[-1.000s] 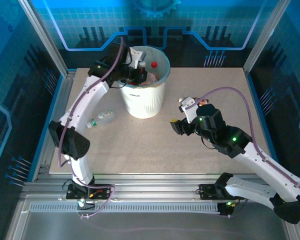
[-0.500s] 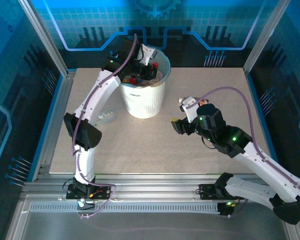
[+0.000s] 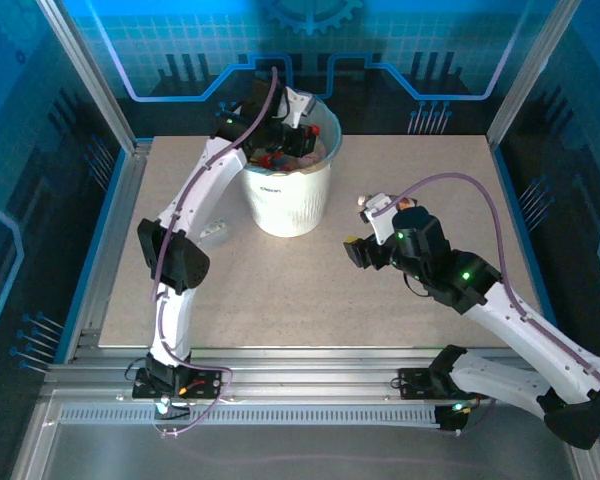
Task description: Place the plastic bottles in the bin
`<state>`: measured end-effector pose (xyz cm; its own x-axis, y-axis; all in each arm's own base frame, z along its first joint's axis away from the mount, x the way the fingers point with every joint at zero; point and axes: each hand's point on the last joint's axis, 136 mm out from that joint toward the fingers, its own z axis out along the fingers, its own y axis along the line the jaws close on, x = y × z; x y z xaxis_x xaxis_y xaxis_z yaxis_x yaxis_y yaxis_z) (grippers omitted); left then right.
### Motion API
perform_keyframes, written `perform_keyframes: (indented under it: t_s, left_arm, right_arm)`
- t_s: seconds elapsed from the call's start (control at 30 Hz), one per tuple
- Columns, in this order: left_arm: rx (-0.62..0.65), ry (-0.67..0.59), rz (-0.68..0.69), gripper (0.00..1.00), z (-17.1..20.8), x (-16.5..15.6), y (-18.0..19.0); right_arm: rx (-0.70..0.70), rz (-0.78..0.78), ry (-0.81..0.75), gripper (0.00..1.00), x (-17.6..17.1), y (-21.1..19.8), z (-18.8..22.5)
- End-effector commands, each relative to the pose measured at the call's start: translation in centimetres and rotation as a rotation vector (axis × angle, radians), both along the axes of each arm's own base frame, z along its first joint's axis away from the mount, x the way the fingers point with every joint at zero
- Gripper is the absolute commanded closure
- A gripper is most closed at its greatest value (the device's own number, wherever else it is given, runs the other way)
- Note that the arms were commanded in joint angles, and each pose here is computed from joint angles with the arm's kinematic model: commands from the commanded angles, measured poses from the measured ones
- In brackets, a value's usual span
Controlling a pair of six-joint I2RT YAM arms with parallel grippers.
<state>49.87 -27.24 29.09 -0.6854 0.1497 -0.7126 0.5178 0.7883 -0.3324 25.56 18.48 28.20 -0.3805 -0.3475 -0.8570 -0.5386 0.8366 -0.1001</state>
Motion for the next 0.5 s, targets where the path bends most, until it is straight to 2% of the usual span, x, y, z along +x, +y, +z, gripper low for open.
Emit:
perform_keyframes:
  t_s: [0.0, 0.13, 0.2, 0.3, 0.47]
  left_arm:
    - [0.167, 0.300, 0.011, 1.00, -10.6, -1.9, 1.6]
    - [0.175, 0.326, 0.010, 1.00, -11.5, -1.9, 1.7]
    - [0.156, 0.314, 0.013, 1.00, -10.6, -1.7, 1.8]
    - [0.108, 0.252, 0.020, 1.00, -7.3, -1.2, 1.6]
    - [0.008, 0.074, 0.031, 1.00, 0.7, -0.9, 1.4]
  right_arm:
    - [-0.002, -0.022, 0.019, 0.23, 0.2, -0.6, -0.7]
    - [0.000, -0.024, 0.023, 0.23, 0.2, -0.7, -0.8]
    - [0.001, -0.024, 0.023, 0.23, 0.1, -0.7, -0.5]
    - [0.006, -0.024, 0.016, 0.23, 0.0, -0.8, 0.0]
    - [0.021, -0.026, 0.008, 0.23, 0.0, -0.8, 0.7]
